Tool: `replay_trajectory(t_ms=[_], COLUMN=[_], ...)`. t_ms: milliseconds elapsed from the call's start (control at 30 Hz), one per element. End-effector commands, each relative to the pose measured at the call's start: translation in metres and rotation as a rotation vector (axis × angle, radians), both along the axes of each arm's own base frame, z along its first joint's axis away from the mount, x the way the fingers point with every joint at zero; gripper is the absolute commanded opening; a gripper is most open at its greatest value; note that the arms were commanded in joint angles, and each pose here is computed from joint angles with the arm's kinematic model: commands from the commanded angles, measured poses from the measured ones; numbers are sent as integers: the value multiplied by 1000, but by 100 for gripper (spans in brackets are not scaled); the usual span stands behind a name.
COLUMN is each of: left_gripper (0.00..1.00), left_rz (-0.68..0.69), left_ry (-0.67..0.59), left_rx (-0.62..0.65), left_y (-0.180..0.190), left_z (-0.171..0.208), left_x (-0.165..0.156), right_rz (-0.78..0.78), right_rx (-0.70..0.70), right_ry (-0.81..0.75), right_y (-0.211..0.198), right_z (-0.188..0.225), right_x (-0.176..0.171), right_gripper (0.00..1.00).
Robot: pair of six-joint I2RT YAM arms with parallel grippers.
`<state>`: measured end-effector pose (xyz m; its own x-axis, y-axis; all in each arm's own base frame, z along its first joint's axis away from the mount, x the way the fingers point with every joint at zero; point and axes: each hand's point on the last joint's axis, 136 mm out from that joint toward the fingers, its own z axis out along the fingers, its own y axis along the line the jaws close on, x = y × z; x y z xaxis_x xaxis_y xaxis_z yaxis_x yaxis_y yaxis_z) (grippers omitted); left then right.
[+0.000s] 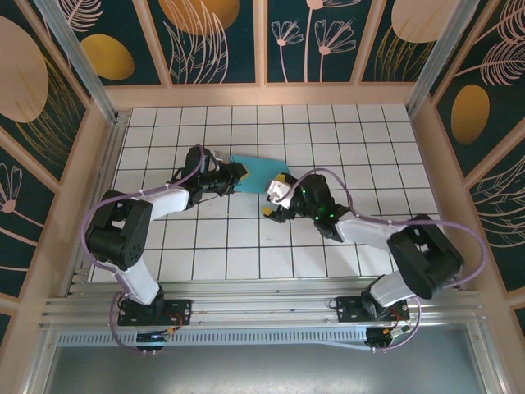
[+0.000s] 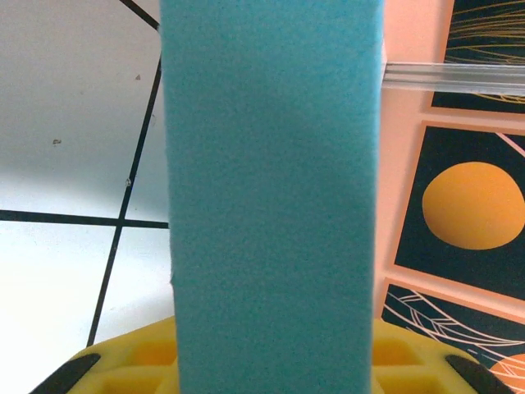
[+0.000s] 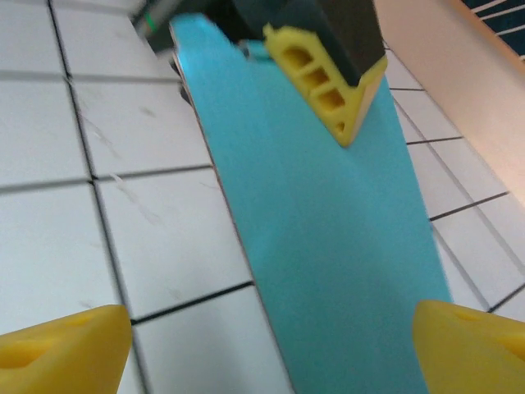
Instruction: Fold the paper box
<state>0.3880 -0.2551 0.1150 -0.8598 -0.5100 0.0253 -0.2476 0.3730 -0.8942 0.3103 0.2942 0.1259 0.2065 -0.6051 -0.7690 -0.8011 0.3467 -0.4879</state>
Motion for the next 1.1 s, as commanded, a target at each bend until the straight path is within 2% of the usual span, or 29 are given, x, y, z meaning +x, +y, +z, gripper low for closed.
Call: replay_trajectory(t_ms=[0, 100, 200, 500, 667, 800, 967, 1067], left_gripper=[32, 31, 31, 33, 39, 47, 60, 66], left_rz=[42, 46, 50, 39, 35, 45, 100, 158], left_ry=[64, 68, 75, 82, 44, 16, -150, -318], left_rx=[-48, -58, -70, -106, -124, -107, -51, 86], left_y=[2, 2, 3, 1, 2, 7, 32, 59], left_z=[12, 13, 14, 22, 42, 52, 100, 141], left_x=[3, 4, 5, 6, 5, 6, 19, 27], right_rz=[-52, -99, -127, -184, -177, -164, -123, -65], right_rx=[-100, -147, -197, -206, -202, -185, -202, -244], right_ry=[-314, -384, -434, -509, -494, -472, -391, -302], right_y=[4, 7, 11, 13, 9, 7, 1, -6], right_z=[25, 14, 4, 2, 4, 13, 19, 21], right_x=[38, 54, 64, 70, 63, 56, 43, 32], right_gripper=[87, 83, 73, 52, 38, 37, 34, 29])
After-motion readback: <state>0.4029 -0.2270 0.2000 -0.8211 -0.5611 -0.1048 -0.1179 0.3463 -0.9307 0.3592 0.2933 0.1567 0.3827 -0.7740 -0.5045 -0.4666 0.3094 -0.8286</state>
